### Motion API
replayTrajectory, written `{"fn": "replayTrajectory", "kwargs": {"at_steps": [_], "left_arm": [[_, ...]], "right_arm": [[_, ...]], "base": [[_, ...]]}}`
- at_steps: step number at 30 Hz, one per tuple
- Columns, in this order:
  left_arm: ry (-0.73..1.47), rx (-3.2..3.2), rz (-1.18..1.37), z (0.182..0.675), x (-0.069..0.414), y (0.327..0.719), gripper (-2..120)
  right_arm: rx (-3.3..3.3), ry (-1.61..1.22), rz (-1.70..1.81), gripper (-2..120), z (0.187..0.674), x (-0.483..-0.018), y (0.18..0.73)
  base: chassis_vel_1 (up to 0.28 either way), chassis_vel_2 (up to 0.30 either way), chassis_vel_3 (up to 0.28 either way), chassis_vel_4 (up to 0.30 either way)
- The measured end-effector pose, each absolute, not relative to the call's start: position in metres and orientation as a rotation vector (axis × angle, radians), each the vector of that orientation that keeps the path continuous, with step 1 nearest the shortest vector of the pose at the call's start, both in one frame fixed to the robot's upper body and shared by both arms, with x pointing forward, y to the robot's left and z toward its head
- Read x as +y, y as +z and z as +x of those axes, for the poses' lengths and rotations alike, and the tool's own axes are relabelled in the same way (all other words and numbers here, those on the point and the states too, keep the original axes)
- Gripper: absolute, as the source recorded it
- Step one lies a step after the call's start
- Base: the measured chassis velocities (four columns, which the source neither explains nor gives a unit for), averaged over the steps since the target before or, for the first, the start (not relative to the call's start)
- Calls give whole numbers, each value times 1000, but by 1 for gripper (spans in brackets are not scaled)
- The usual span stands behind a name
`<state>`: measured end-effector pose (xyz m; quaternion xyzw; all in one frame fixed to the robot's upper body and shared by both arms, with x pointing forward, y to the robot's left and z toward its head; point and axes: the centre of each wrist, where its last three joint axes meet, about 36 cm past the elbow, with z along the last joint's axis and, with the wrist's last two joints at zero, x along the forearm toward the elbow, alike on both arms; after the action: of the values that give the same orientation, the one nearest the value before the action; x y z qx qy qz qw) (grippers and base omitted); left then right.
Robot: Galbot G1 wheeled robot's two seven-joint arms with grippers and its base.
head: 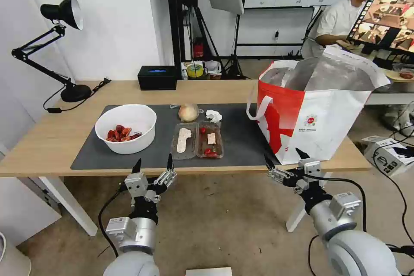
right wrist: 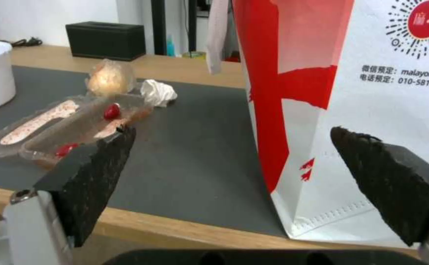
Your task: Pick up the trash from the table and place it into the takeout bag.
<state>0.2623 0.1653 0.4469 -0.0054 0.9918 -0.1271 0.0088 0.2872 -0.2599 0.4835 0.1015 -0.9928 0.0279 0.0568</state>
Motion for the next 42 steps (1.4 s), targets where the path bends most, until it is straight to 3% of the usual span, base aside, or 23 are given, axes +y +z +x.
{"fn": "replayTrajectory", "kwargs": {"at_steps": [7,9,10,12,19,26,42], "left_arm": [[-519,3105,10,263,164,448,100],[-892,3069,49,269,156,453,100],[-892,3069,49,269,156,453,100],[-1195,3022,32,277,151,460,100],[-1622,2901,67,295,148,476,100],[-1786,2866,74,309,145,487,100],[-1870,3006,20,335,136,478,100]], "right_arm": [[-3010,85,309,100,287,-259,483],[-3006,84,310,100,287,-259,482],[-3006,84,310,100,287,-259,482],[-3003,84,310,100,287,-259,481],[-2998,92,302,100,287,-260,479],[-2995,92,290,100,287,-260,477],[-2979,97,269,100,288,-259,469]], "base": [[0,0,0,0],[0,0,0,0],[0,0,0,0],[0,0,0,0],[0,0,0,0],[0,0,0,0],[0,0,0,0]]}}
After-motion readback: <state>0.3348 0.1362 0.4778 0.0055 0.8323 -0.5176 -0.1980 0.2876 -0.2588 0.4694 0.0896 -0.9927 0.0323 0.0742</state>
